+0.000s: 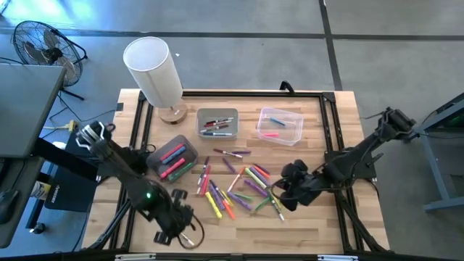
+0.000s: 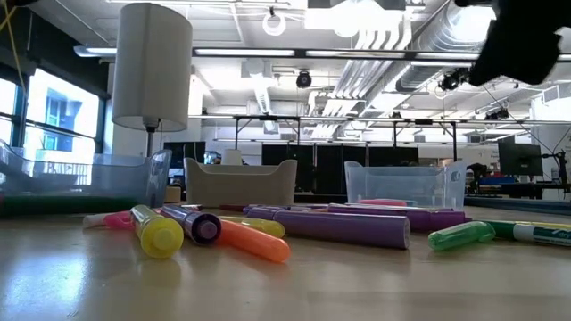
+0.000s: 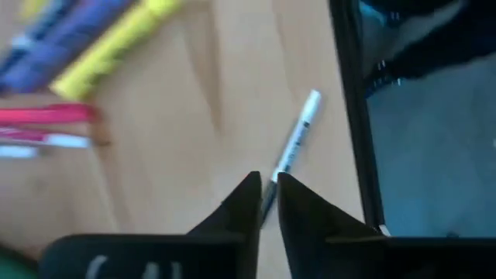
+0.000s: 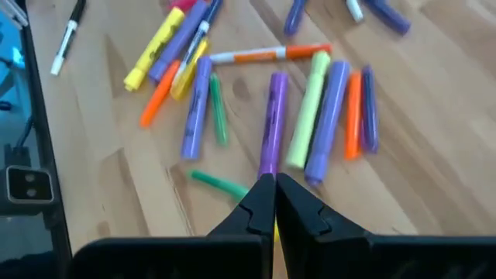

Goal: Pick & Place Markers
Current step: Put the black marker pen into the white bin

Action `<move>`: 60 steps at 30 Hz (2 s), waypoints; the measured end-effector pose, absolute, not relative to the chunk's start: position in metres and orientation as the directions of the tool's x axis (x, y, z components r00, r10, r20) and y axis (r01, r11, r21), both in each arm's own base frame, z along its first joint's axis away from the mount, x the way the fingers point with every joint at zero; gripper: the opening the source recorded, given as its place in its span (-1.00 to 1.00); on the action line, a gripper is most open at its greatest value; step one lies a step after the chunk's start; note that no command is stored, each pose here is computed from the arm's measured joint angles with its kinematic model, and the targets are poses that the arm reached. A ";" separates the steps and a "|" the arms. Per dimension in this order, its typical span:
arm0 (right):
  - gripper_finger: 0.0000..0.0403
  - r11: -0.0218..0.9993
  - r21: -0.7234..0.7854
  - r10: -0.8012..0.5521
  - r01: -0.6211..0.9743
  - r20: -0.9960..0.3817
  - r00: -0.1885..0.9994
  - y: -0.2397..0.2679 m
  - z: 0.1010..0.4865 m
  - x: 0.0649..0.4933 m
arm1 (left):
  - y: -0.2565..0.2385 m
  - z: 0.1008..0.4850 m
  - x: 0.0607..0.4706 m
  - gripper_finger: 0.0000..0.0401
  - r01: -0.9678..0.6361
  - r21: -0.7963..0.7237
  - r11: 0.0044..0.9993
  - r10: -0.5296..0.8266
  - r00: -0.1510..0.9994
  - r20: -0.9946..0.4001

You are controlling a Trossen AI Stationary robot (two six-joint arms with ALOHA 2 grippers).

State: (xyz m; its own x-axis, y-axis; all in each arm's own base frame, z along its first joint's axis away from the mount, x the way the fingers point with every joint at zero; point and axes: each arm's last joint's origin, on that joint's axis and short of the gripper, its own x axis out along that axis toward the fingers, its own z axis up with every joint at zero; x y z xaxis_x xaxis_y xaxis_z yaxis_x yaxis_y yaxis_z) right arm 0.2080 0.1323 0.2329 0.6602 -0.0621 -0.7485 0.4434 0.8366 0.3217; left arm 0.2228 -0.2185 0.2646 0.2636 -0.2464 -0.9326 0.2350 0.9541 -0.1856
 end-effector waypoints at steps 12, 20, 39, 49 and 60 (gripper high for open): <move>-1.00 0.833 0.329 -0.057 0.445 -0.748 0.661 0.137 0.222 0.199 | -0.262 0.211 0.230 -0.27 0.249 -0.172 0.953 -0.200 0.088 -0.976; -1.00 0.843 0.336 -0.044 0.420 -0.736 0.676 0.138 0.223 0.201 | -0.272 0.179 0.233 -0.25 0.255 -0.091 0.963 -0.110 0.063 -0.992; -0.99 0.880 0.302 -0.030 0.367 -0.735 0.677 0.139 0.224 0.201 | -0.269 0.134 0.249 -0.86 0.126 -0.033 0.991 -0.028 -0.034 -0.999; -1.00 0.880 0.312 -0.016 0.359 -0.735 0.678 0.140 0.224 0.202 | -0.226 0.134 0.287 -0.90 -0.067 -0.077 0.995 -0.082 -0.073 -0.994; -0.99 0.890 0.340 0.049 0.304 -0.734 0.678 0.151 0.225 0.195 | -0.174 0.175 0.310 -0.90 -0.253 0.080 0.964 0.125 0.169 -0.978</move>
